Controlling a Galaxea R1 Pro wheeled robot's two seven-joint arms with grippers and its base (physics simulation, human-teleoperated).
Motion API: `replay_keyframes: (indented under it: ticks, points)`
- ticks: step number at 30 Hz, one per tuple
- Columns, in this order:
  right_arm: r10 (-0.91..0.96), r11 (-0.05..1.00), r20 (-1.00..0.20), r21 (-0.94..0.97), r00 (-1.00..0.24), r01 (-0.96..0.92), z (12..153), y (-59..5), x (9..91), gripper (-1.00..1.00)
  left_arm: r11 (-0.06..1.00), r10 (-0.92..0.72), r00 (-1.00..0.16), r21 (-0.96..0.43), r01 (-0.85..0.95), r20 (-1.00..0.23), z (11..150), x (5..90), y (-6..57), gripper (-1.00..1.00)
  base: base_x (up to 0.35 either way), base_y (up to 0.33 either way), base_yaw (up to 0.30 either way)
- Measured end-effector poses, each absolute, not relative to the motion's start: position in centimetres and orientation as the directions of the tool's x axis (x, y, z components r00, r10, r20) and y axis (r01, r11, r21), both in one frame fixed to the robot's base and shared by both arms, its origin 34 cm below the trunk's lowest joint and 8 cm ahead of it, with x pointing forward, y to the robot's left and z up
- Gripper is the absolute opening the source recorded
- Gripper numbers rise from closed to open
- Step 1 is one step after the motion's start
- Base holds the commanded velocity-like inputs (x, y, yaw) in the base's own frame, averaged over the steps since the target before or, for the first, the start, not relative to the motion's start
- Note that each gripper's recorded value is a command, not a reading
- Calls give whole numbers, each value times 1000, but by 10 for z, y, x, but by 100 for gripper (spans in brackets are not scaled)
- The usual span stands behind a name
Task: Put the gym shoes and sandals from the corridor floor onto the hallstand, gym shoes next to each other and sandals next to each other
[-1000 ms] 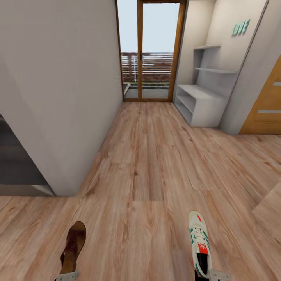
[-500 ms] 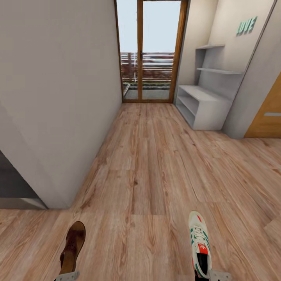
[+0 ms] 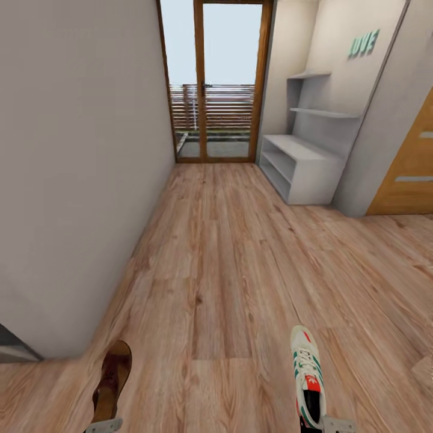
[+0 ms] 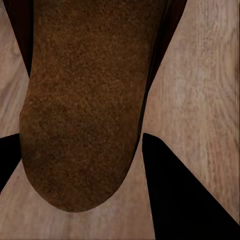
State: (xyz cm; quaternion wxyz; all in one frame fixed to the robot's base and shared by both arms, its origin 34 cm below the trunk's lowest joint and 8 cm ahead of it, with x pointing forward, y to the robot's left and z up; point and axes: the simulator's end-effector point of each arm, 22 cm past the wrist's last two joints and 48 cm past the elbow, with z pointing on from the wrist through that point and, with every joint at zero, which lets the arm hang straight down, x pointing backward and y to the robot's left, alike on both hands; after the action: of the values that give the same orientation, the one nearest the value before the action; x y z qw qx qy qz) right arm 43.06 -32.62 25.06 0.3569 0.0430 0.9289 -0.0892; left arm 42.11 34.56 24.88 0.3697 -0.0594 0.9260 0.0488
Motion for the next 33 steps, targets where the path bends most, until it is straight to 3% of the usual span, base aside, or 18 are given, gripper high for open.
replay_keyframes:
  ticks: [33]
  points:
    - [17, 980, -671, -137, -741, 146, 251, -328, 431, -100, 988, -75, -719, 46, -148, -691, 249, 420, 346, -100, 339, 0, -11]
